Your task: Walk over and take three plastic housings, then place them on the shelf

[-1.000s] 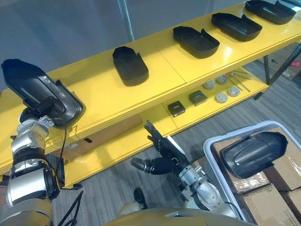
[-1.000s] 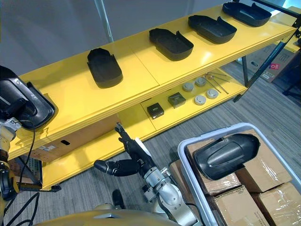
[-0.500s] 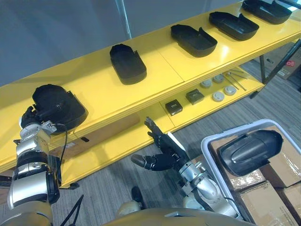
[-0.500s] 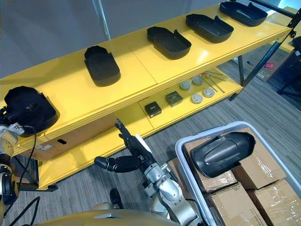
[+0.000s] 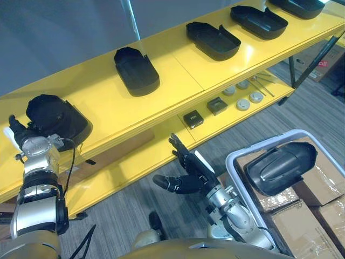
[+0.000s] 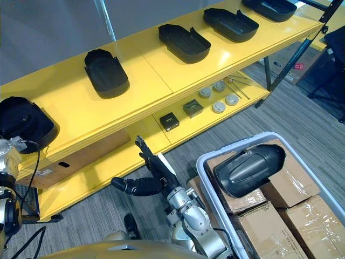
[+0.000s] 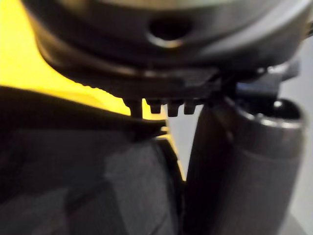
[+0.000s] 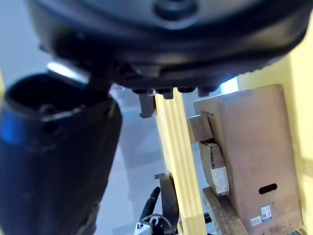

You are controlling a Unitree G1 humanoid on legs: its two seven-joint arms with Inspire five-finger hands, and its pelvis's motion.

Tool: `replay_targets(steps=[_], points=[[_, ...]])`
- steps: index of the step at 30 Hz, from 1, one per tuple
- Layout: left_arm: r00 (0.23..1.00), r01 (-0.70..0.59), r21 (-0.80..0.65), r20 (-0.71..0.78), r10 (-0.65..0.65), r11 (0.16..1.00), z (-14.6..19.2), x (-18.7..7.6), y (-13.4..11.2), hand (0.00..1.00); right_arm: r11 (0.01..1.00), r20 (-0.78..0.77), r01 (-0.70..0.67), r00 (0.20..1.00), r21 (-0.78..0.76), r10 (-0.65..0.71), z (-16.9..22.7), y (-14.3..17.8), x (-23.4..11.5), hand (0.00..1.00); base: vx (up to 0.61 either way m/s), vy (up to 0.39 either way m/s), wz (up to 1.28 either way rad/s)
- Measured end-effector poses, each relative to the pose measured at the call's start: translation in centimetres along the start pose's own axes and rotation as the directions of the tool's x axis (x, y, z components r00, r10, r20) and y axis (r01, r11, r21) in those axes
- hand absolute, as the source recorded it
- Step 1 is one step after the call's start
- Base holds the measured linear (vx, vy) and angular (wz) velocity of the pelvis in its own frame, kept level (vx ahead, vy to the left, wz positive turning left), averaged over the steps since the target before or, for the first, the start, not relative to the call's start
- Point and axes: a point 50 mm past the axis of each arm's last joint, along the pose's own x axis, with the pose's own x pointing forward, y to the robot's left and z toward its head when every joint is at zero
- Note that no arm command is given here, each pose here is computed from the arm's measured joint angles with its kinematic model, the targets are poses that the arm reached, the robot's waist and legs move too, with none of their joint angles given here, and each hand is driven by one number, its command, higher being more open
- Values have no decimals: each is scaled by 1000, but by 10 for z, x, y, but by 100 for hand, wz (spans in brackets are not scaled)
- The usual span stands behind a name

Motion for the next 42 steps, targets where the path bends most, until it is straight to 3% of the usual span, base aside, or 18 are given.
replay_targets(steps=[6,11,16,19,22,26,34,38,42], points=[[981,25,-36,191,-18,999,35,-6,-14,100,1000,3,1,1000,-3,-1,-1,0,0,100,6,-7,5],[926,94,-153,376,-30,984,67,-18,-20,100,1000,9,1,1000,-13,-1,-2,0,-1,100,3,-3,1],[772,254,-275,635,-23,927,117,-58,-20,100,998,65,-7,998,-69,11,8,-3,6,100,7,-7,14],[703,331,-319,711,-7,888,127,-80,-18,100,995,127,7,992,-96,5,21,-11,12,100,-4,0,12],[683,379,-377,730,19,845,117,-105,-11,100,980,225,44,974,-195,1,46,-23,19,100,-6,-4,12],[737,384,-447,675,24,808,78,-139,5,100,923,369,145,929,-355,-4,79,-41,29,100,-13,-6,19],[839,315,-355,538,-83,880,12,-165,21,100,857,599,261,798,-445,68,146,-59,40,100,-63,-7,26],[868,384,-306,441,-227,871,-13,-176,15,100,846,581,188,797,-500,166,153,-50,60,100,-44,-7,27],[870,453,-287,347,-350,844,-36,-188,1,100,777,332,68,925,-626,186,115,-56,99,100,-33,-12,22]])
